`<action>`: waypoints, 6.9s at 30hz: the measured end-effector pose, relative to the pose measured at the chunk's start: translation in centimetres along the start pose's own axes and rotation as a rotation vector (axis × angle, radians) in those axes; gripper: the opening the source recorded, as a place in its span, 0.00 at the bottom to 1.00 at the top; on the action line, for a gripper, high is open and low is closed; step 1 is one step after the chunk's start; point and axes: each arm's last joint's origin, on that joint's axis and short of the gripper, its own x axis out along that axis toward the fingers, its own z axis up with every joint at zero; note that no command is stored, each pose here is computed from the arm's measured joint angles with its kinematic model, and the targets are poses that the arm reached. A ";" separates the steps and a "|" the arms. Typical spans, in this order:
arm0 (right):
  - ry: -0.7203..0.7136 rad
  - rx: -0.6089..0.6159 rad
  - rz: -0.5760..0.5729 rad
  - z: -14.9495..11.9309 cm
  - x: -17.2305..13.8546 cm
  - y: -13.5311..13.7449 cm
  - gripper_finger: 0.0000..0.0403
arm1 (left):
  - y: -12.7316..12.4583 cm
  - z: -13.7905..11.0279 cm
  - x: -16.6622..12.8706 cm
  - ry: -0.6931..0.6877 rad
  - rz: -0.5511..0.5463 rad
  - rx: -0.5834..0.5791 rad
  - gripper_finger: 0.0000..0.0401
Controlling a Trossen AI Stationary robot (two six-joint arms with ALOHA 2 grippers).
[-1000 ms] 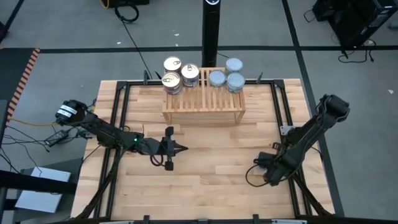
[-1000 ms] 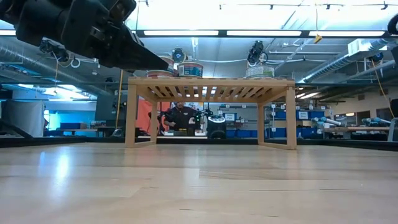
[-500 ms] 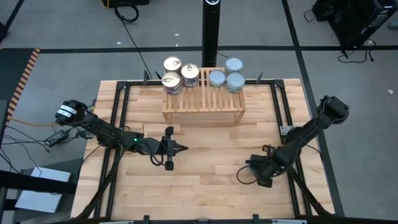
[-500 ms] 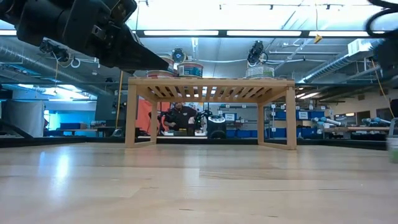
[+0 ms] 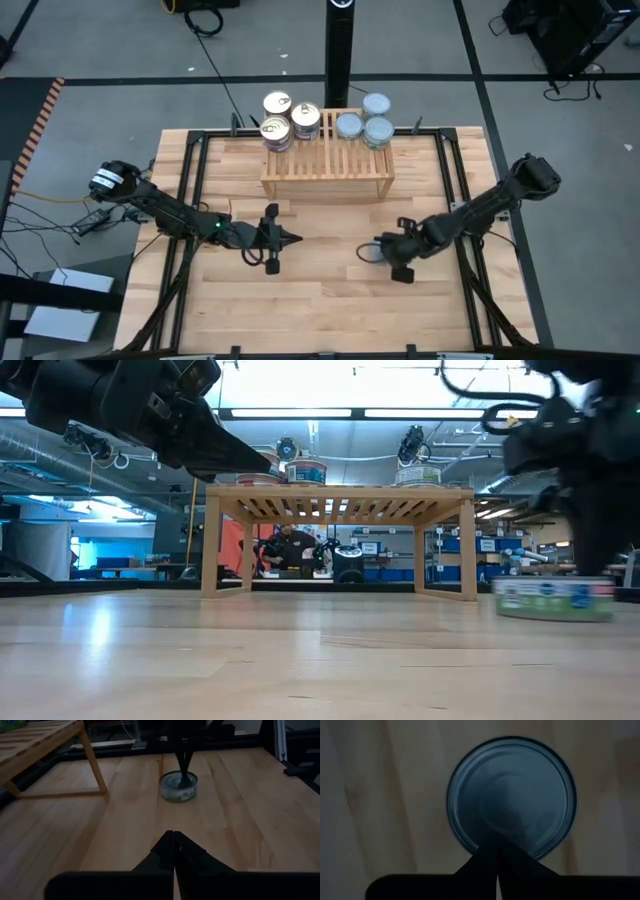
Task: Stack canned seafood by type on shelf
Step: Stack the green tuna can on top of the other green tuna can on the shelf
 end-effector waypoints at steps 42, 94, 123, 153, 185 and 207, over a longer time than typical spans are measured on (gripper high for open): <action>-0.490 -0.108 0.200 7.7 5.0 0.5 0.03 | -0.1 -0.1 0.1 0.008 -0.009 -0.132 0.02; -0.495 -0.201 0.050 7.7 7.7 5.8 0.02 | 2.8 -2.5 12.1 0.211 0.077 0.059 0.01; -0.456 -0.206 -0.044 6.9 7.7 5.7 0.02 | 2.2 0.6 12.7 0.373 -0.010 -0.010 0.05; -0.414 -0.163 -0.067 3.4 3.6 7.6 0.02 | 5.6 2.4 18.5 0.528 -0.338 0.092 0.14; -0.423 -0.161 -0.063 3.4 3.5 7.7 0.02 | 7.1 3.7 18.9 0.553 -0.323 0.106 0.36; -0.427 -0.163 -0.061 3.4 3.5 7.7 0.02 | 7.9 2.4 18.4 0.693 -0.336 -0.057 0.03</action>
